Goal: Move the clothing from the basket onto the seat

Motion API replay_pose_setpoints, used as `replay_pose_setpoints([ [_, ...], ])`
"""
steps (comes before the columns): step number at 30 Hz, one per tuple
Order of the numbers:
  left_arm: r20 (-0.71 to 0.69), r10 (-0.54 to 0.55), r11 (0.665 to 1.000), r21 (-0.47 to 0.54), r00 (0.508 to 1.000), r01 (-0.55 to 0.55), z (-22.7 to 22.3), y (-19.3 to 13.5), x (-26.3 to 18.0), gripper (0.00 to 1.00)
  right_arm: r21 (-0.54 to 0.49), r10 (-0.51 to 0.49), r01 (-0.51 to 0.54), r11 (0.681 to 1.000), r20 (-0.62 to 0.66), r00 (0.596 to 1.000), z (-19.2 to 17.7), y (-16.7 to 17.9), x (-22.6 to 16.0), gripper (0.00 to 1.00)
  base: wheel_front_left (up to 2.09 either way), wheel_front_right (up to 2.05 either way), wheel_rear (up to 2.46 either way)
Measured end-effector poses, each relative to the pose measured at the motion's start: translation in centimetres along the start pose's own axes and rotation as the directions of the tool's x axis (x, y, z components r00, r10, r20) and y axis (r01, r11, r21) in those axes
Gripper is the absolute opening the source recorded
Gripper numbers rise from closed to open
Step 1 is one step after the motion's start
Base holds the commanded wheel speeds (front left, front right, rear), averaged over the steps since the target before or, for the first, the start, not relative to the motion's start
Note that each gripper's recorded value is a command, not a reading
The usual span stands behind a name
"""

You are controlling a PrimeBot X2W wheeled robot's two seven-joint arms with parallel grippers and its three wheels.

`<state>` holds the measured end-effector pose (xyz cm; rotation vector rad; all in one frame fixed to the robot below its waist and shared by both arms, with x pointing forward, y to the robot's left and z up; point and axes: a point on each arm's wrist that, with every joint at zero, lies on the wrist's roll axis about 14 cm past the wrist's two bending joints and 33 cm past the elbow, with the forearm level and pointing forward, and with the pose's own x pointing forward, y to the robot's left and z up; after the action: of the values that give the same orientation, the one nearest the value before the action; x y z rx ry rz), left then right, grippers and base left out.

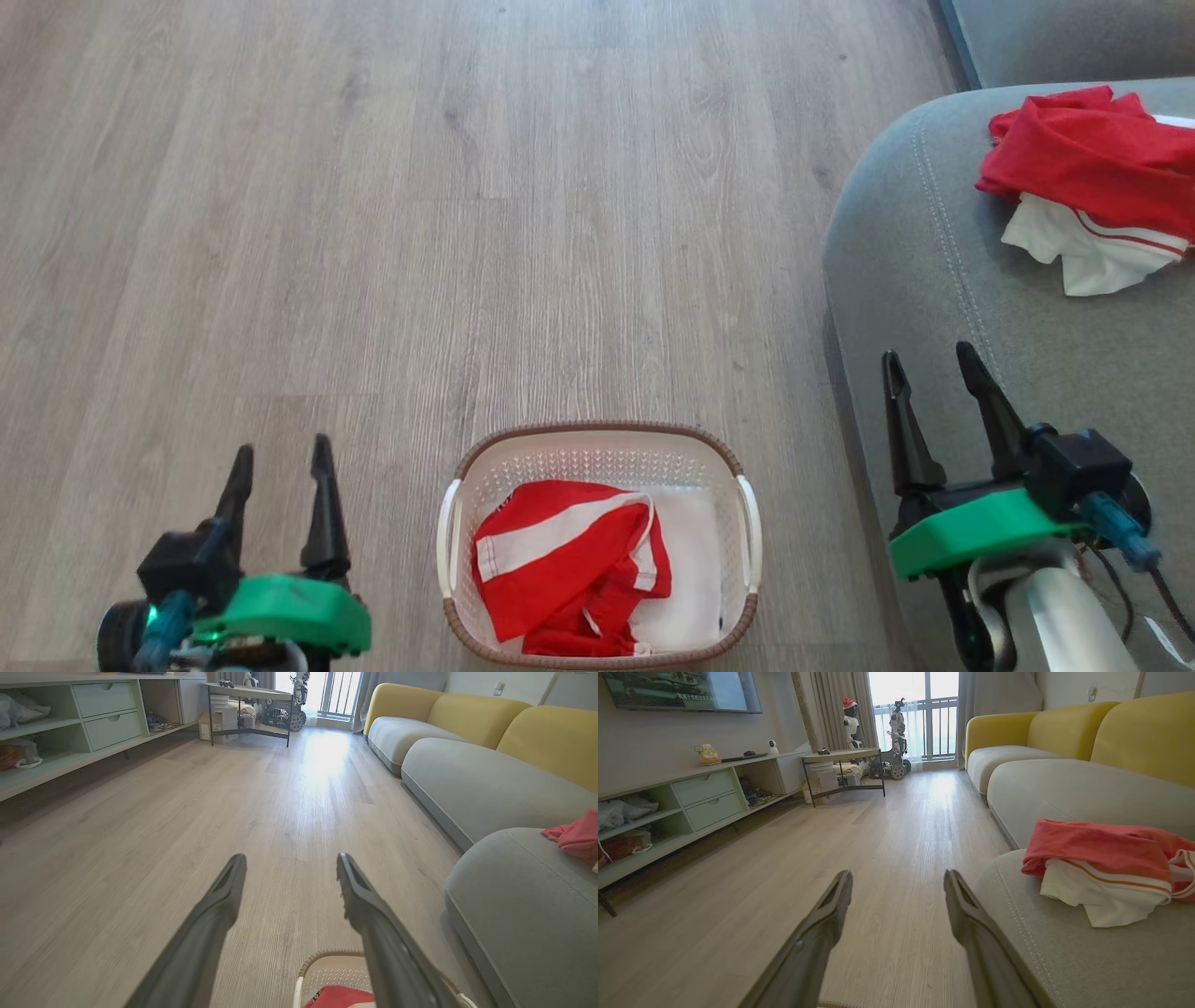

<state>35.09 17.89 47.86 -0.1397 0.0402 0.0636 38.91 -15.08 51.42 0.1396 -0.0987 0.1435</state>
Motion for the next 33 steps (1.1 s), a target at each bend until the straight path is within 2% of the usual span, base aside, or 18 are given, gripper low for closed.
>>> replay_pose_setpoints([
  [33, -0.042, -0.015, 1.0, 0.014, 0.999, 0.016, -1.6, 0.1, -0.2, 1.0, 0.005, -0.017, 0.018, 1.0, -0.011, 1.0, -0.4, -0.6, 0.2, 1.0, 0.0, 0.0, 0.0],
])
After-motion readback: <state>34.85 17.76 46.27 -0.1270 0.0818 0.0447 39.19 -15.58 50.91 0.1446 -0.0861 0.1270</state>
